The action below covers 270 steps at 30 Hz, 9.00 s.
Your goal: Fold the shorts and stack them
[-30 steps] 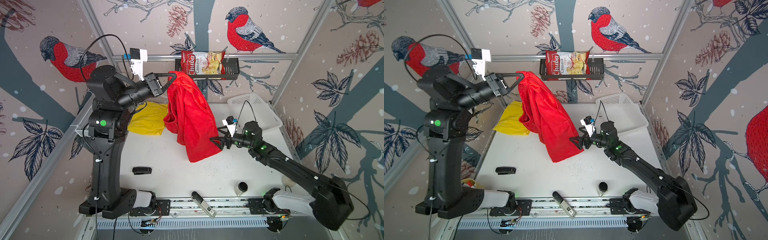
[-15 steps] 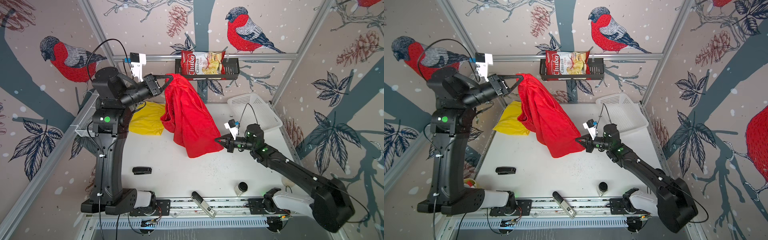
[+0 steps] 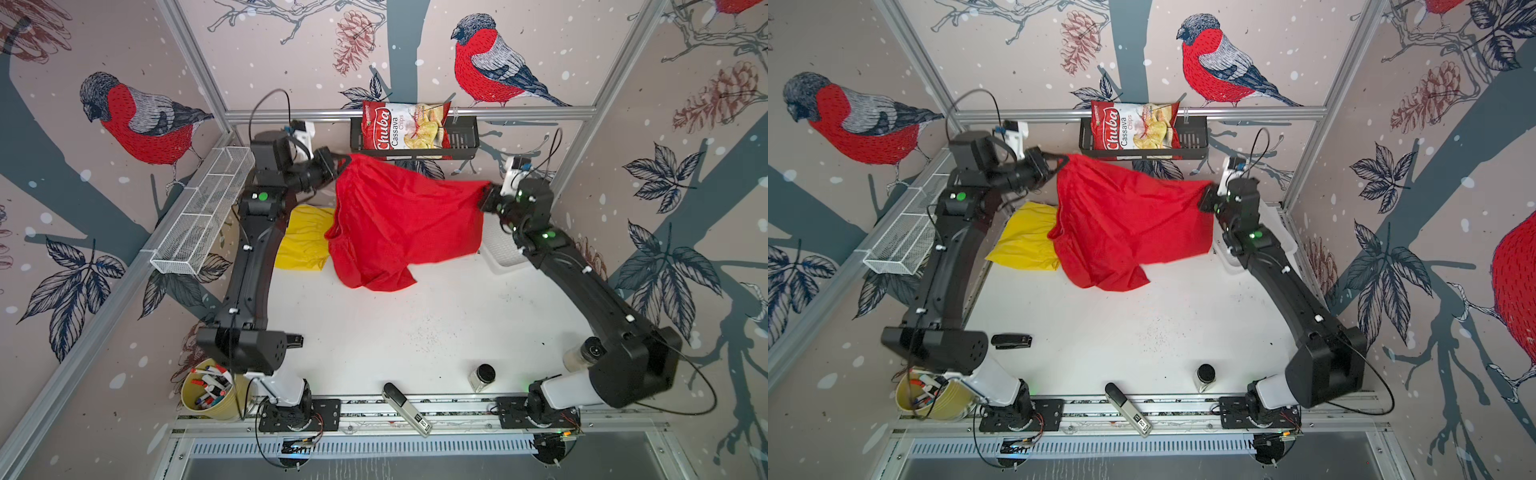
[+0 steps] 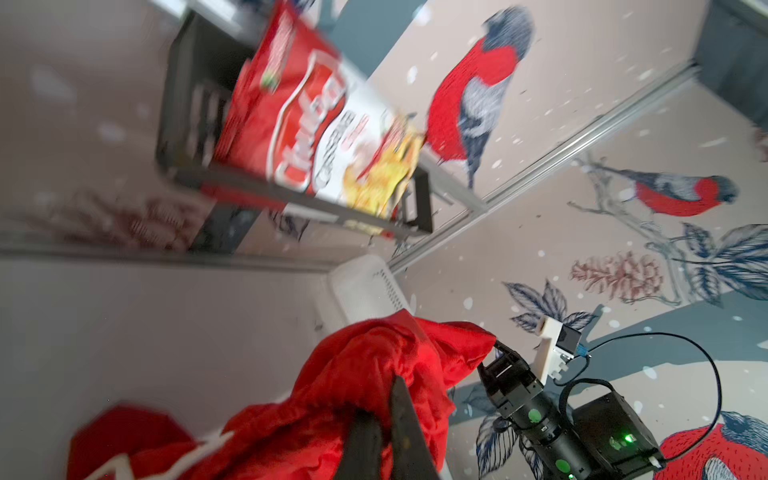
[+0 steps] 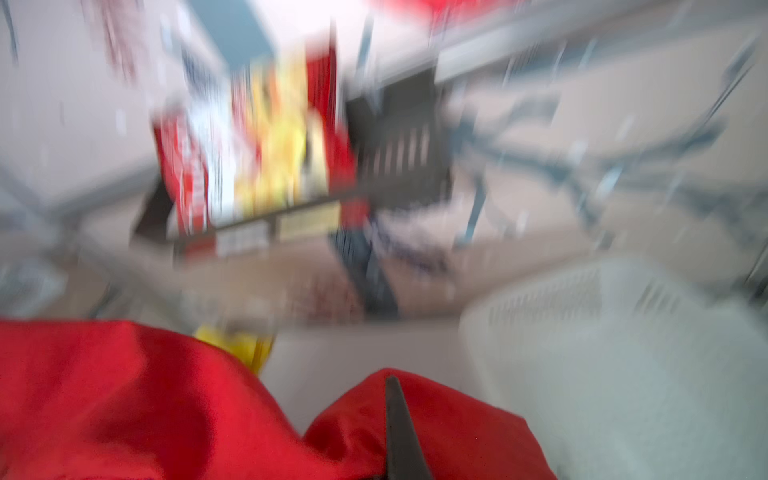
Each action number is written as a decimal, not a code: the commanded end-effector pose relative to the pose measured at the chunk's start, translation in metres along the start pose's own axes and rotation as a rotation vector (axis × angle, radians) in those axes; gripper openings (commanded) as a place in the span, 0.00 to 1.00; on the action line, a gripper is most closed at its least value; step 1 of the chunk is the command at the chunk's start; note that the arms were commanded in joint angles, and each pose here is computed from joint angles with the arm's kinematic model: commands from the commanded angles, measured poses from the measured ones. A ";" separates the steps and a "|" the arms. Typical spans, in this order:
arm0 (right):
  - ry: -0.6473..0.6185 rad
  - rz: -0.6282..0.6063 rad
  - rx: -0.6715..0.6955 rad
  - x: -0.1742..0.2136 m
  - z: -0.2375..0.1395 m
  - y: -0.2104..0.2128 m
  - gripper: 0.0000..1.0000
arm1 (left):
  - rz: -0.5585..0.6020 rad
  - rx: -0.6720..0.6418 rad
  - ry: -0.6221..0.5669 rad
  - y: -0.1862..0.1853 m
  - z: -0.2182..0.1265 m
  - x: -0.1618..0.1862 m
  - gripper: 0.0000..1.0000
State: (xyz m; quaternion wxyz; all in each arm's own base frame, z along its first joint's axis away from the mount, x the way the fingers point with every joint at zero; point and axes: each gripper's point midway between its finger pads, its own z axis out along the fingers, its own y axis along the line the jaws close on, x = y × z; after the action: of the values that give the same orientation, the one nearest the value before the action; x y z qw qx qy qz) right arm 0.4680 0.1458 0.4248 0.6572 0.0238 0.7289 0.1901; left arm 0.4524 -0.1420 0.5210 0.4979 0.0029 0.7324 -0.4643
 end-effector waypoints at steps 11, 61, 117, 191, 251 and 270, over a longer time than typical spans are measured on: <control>-0.186 0.019 0.093 -0.023 -0.092 -0.023 0.00 | 0.050 0.158 -0.060 0.002 -0.056 0.013 0.00; 0.592 0.231 0.219 0.322 -0.199 -0.088 0.49 | -0.374 -0.822 0.253 0.249 -0.164 0.331 0.38; 0.586 -0.283 0.401 0.279 -0.003 -0.079 0.00 | -0.447 -1.054 0.484 0.318 -0.181 0.437 0.00; 0.629 -0.086 0.249 0.280 -0.056 -0.064 0.10 | -0.256 -0.815 0.272 0.281 0.004 0.277 0.06; 0.758 -0.088 0.385 0.347 0.028 -0.128 0.38 | -0.297 -1.014 0.436 0.338 -0.079 0.381 0.08; 0.846 -0.072 0.368 0.394 0.065 -0.122 0.01 | -0.328 -1.027 0.475 0.352 -0.081 0.398 0.07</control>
State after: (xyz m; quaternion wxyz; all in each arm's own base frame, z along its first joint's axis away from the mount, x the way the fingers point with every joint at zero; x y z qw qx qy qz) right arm 0.5214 0.1675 0.0225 0.3263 0.0381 0.9436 0.0408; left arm 0.3804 -0.0757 0.0172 0.2284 -0.2444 0.9324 -0.1365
